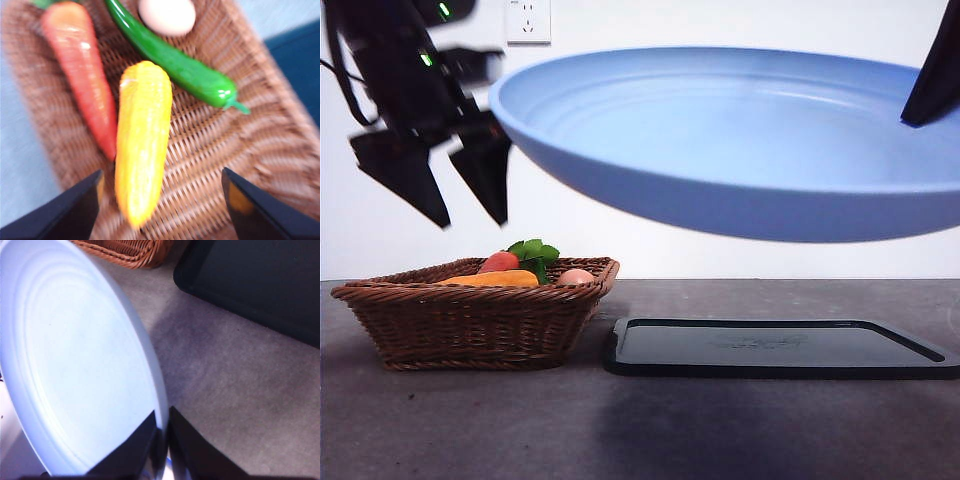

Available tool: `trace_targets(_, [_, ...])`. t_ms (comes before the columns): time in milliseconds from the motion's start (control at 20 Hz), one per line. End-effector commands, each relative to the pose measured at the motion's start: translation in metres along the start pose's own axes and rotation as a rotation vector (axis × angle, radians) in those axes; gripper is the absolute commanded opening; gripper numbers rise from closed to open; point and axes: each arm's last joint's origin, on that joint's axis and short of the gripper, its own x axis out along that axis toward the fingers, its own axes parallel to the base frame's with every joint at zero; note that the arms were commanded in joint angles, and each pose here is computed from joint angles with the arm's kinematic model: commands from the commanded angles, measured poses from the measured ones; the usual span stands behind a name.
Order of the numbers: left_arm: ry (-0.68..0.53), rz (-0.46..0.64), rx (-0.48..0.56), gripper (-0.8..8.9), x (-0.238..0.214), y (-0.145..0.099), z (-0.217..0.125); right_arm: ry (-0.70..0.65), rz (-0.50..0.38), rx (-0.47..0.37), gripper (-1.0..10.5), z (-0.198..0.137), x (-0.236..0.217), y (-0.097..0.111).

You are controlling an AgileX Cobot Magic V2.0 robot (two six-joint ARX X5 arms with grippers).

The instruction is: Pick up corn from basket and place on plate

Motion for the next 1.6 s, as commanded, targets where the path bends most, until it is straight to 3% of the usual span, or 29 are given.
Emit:
trace_targets(50, [0.040,0.014,0.060,3.78,0.022,-0.002,0.007,-0.002,0.010,0.015,0.0,0.001,-0.001,0.002])
trace_targets(650, [0.122,0.021,0.071,3.75,0.072,-0.001,0.002,-0.012,0.005,0.013,0.0,0.002,-0.002,0.002])
trace_targets(850, [0.154,0.016,0.072,3.41,0.081,-0.003,-0.001,-0.017,0.004,0.010,0.0,0.002,-0.002,0.002])
trace_targets(1050, [0.155,0.014,0.063,2.10,0.082,-0.005,-0.001,-0.025,-0.026,0.010,0.0,0.003,-0.002,0.001])
trace_targets(1150, [0.154,0.014,0.061,1.57,0.081,-0.005,-0.001,-0.027,-0.039,0.011,0.0,0.003,-0.002,0.001])
trace_targets(1350, [0.162,0.018,0.032,1.51,0.071,-0.003,0.004,-0.024,-0.041,0.013,0.0,0.003,-0.001,0.000])
trace_targets(1600, [0.037,0.026,-0.007,1.51,0.019,-0.004,0.019,-0.038,-0.080,0.034,0.0,0.007,0.003,-0.003])
